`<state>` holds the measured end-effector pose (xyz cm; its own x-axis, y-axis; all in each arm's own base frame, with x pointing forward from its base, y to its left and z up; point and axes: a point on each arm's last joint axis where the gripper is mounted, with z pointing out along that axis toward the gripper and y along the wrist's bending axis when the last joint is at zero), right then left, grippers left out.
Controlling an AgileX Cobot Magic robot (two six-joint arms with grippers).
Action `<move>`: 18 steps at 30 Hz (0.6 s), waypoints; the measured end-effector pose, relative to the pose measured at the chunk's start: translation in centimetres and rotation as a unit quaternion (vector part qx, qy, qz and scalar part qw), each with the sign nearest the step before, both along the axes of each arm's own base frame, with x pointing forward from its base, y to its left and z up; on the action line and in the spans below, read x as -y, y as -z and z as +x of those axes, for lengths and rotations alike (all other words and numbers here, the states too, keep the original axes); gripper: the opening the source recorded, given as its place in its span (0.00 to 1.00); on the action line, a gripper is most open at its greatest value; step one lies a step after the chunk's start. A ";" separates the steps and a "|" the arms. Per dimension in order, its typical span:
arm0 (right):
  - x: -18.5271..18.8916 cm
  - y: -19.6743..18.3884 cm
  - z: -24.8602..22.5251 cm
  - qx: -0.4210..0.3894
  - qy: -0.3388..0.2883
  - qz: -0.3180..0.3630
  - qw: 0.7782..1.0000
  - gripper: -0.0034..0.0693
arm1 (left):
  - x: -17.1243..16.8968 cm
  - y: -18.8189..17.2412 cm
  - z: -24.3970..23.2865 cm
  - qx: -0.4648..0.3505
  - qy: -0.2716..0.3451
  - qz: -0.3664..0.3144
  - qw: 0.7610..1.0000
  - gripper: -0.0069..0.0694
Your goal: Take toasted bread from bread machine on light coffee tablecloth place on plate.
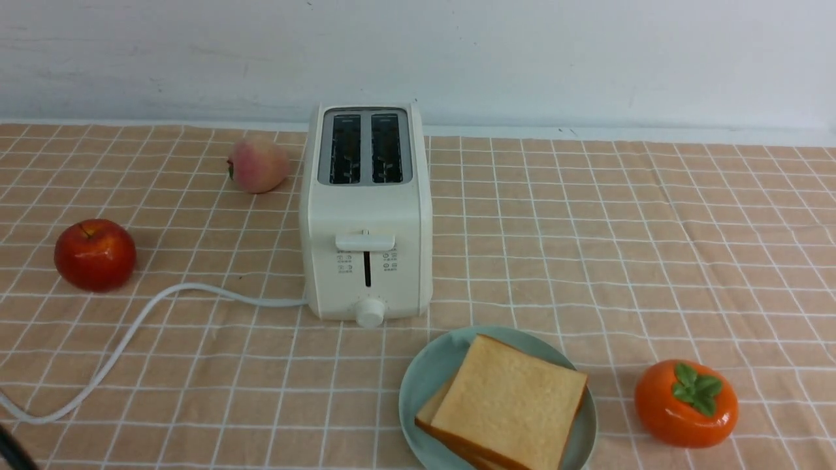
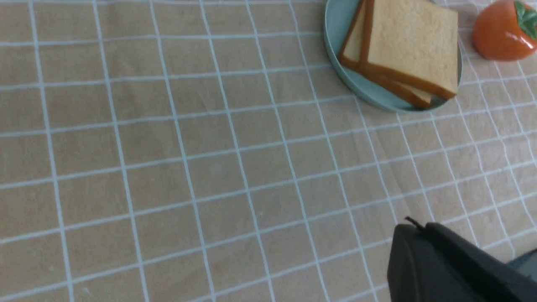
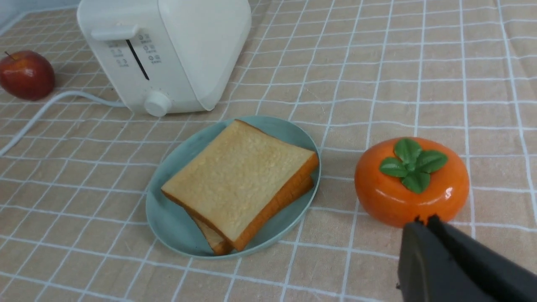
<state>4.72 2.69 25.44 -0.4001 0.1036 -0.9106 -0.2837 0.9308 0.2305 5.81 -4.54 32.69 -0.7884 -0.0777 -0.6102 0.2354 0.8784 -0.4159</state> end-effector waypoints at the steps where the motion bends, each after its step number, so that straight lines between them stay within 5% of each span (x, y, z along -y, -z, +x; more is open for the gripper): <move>1: 0.0 0.0 0.0 -0.001 0.000 0.000 1.000 0.02 | 0.0 0.0 -0.6 -0.005 0.007 -0.011 1.000 0.07; 18: 0.0 -0.1 0.0 0.004 0.001 0.001 1.000 0.03 | -0.3 -1.0 -1.1 0.066 0.001 -0.036 0.997 0.07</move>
<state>4.75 2.67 25.51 -0.3932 0.1071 -0.9132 -0.2829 0.9309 0.2309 4.70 -4.27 33.71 -0.7024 -0.1227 -0.7011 0.2939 0.8471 -0.4427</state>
